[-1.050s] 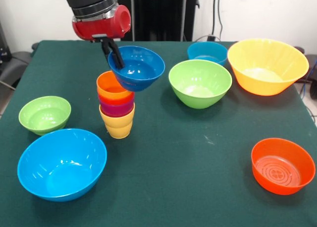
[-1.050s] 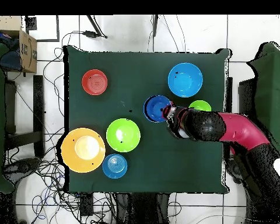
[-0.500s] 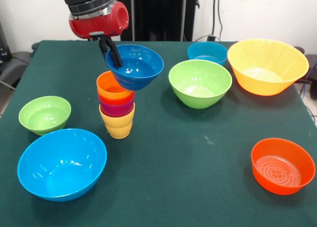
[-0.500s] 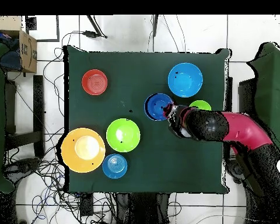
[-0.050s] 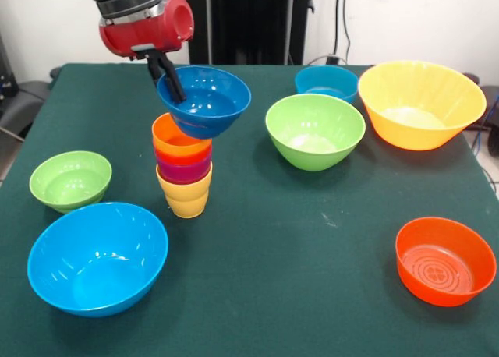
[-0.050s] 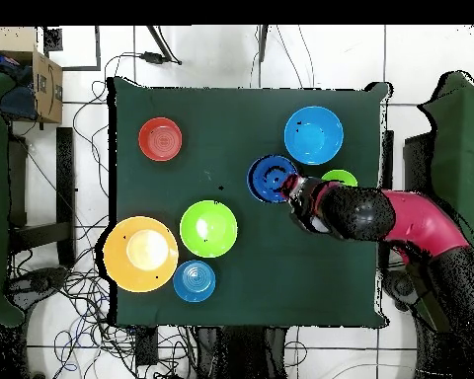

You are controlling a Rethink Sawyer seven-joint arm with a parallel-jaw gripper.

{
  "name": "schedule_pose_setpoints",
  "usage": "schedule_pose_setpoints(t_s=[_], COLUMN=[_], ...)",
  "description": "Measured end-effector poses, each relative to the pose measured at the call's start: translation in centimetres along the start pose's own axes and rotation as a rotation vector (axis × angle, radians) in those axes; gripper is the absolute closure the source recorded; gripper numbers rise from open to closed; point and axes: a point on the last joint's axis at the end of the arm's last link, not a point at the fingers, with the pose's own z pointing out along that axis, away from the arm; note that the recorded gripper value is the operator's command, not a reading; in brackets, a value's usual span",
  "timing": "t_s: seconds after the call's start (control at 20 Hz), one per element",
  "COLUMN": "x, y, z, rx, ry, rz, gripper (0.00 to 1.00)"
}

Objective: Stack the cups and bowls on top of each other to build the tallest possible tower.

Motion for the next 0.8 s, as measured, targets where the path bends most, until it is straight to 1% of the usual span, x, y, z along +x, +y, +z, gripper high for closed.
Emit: schedule_pose_setpoints(t_s=[0.4, 0.8], x=[0.0, 0.3], y=[-1.1, -1.8], z=[0.3, 0.6], rx=[-0.028, -0.046], ry=[0.008, 0.020], rz=[0.027, 0.042], gripper=[1.00, 1.00])
